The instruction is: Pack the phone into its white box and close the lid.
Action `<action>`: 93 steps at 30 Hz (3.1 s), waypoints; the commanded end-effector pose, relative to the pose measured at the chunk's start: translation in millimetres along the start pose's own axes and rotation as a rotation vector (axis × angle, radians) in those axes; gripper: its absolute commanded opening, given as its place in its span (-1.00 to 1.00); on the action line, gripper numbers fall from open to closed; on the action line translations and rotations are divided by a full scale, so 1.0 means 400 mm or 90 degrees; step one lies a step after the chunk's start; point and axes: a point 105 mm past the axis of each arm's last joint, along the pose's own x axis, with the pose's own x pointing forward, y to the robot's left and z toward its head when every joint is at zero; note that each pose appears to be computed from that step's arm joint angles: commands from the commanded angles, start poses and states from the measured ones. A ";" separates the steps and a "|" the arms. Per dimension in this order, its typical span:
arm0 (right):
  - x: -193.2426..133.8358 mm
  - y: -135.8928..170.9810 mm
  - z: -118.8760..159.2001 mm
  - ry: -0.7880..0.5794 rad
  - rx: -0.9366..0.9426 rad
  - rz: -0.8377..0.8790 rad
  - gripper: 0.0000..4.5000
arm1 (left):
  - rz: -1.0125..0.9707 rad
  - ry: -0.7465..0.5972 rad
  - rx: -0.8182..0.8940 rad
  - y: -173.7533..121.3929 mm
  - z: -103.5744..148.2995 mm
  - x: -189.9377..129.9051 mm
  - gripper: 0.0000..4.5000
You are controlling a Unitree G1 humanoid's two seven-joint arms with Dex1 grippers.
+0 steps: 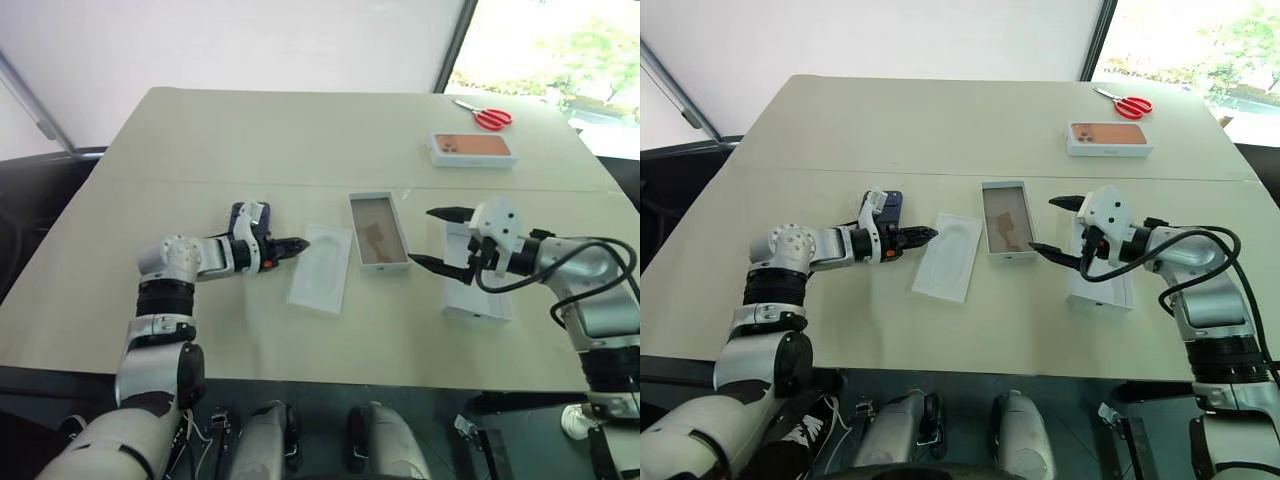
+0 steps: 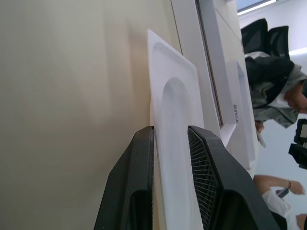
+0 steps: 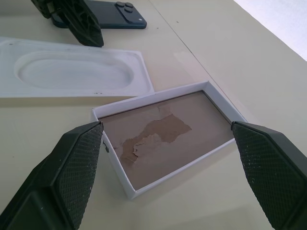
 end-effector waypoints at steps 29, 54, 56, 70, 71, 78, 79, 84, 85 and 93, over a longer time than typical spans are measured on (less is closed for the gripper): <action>0.013 0.001 0.028 -0.029 -0.012 -0.002 1.00 | -0.036 -0.040 0.033 -0.057 -0.014 -0.100 0.25; 0.013 -0.001 0.027 -0.024 -0.025 -0.009 1.00 | -0.043 -0.070 -0.125 -0.006 -0.089 -0.027 0.69; 0.016 -0.001 0.029 -0.026 -0.026 -0.010 1.00 | -0.052 -0.072 -0.139 -0.008 -0.093 -0.011 0.69; 0.020 -0.004 0.038 -0.031 -0.032 -0.010 1.00 | -0.038 -0.045 -0.128 -0.007 -0.096 0.000 -0.12; 0.020 -0.003 0.038 -0.031 -0.033 -0.010 1.00 | -0.038 -0.045 -0.129 -0.006 -0.098 0.001 -0.12; 0.025 -0.002 0.041 -0.035 -0.037 -0.010 1.00 | -0.051 -0.037 -0.139 -0.021 -0.113 0.022 -0.38; 0.025 -0.002 0.040 -0.034 -0.038 -0.010 1.00 | -0.051 -0.028 -0.133 -0.025 -0.119 0.024 -0.52; 0.021 -0.002 0.033 -0.029 -0.035 -0.012 1.00 | -0.046 -0.026 -0.128 -0.023 -0.125 0.019 -0.98; 0.020 -0.002 0.033 -0.029 -0.034 -0.012 1.00 | -0.043 -0.026 -0.129 -0.020 -0.124 0.015 -0.98; 0.022 0.009 0.028 -0.024 -0.022 0.010 1.00 | -0.050 -0.064 -0.120 -0.023 -0.076 -0.029 -0.98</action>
